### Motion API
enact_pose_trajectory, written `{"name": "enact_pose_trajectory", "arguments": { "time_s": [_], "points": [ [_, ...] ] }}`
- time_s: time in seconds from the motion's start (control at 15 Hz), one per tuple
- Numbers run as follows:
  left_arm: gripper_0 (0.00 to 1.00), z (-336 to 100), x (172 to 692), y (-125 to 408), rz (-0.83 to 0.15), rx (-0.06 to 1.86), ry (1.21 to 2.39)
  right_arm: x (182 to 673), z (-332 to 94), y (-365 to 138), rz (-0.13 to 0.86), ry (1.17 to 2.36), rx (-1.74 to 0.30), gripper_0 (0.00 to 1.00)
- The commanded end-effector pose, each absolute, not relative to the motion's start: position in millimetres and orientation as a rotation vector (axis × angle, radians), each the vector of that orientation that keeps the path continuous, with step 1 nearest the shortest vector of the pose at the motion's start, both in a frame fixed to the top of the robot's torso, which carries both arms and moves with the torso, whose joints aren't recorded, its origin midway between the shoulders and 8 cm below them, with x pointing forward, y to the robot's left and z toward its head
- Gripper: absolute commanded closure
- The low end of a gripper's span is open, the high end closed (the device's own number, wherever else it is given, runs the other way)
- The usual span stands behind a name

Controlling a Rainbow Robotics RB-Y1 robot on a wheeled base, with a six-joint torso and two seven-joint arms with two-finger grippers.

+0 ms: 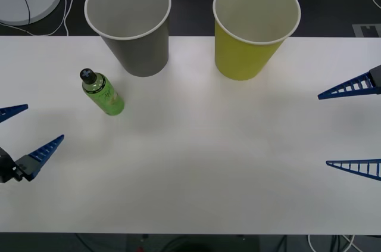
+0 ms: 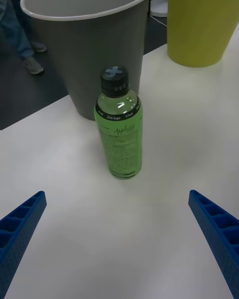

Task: Put the can into the green bin and the plastic bottle into the gray bin

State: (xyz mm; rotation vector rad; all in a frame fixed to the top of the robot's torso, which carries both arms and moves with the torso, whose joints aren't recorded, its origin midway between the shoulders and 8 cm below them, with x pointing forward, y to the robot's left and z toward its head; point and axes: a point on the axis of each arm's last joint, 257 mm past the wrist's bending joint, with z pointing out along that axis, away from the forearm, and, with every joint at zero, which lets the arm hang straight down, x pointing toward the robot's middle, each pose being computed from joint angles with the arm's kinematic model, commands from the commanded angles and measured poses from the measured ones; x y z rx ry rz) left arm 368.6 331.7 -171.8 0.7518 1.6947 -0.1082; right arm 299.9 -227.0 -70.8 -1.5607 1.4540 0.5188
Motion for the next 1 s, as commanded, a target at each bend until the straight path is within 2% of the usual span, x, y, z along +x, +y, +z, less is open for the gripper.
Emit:
{"name": "enact_pose_trajectory", "arguments": {
  "time_s": [0.07,1.0],
  "points": [
    [0.0,-179,375,321,-0.11,0.733,1.685,300,-71,-227,0.519,1.454,-1.561,0.0],
    [0.0,-208,422,311,-0.095,0.671,1.686,300,-71,-227,0.519,1.454,-1.561,0.0]
  ]
}}
